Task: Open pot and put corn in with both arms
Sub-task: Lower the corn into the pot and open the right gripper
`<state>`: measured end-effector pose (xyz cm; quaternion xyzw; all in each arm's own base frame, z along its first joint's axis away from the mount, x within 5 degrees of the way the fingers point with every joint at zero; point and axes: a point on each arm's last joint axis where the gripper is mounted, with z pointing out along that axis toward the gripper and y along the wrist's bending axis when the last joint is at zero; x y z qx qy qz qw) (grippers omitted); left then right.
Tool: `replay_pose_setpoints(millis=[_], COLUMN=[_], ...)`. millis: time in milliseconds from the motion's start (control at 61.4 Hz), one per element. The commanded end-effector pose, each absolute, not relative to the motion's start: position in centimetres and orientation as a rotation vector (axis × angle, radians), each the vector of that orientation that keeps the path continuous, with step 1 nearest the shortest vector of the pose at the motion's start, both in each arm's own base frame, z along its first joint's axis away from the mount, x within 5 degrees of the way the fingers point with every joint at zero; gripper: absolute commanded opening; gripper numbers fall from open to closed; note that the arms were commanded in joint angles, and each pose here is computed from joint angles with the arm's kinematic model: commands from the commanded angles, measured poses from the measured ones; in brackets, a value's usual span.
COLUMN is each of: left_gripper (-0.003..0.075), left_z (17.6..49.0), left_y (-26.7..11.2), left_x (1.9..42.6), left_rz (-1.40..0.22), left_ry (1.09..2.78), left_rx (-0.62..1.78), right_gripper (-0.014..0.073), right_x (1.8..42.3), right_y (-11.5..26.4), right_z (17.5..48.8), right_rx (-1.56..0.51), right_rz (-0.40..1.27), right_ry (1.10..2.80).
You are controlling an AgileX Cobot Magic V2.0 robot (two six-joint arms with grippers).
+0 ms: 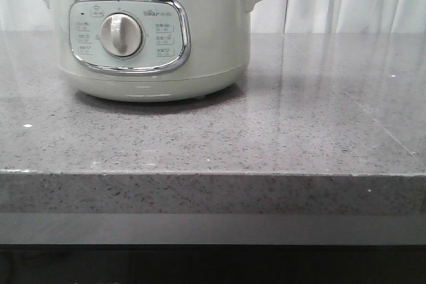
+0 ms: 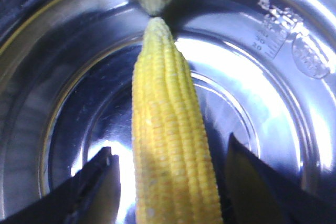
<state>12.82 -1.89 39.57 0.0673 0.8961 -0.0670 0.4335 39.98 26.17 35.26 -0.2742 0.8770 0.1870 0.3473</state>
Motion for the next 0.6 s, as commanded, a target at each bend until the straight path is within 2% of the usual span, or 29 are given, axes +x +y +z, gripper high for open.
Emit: replay_pose_setpoints(millis=[0, 81, 261, 440, 586], left_gripper=[0.0118, 0.0118, 0.0118, 0.0118, 0.0118], left_z=[41.8, 41.8, 41.8, 41.8, 41.8], left_y=[-1.9, -1.9, -1.9, -1.9, -1.9], left_x=[12.9, 12.9, 12.9, 12.9, 12.8], left_rz=[-0.181, -0.181, -0.181, -0.181, -0.182], left_ry=[2.062, 2.062, 2.062, 2.064, 2.065], left_rx=[0.139, 0.139, 0.139, 0.14, 0.14], right_gripper=[0.0378, 0.0258, -0.0078, -0.0069, -0.0069], right_x=[38.6, 38.4, 38.3, 38.6, 38.6], right_y=[24.3, 23.5, 21.4, 17.6, 13.1], right_z=[41.3, 42.2, 43.2, 44.2, 43.8], right_rx=[-0.648, -0.631, -0.597, -0.504, -0.383], right_rz=[0.498, 0.493, 0.469, 0.425, 0.367], right_ry=[2.084, 2.069, 2.084, 2.096, 2.14])
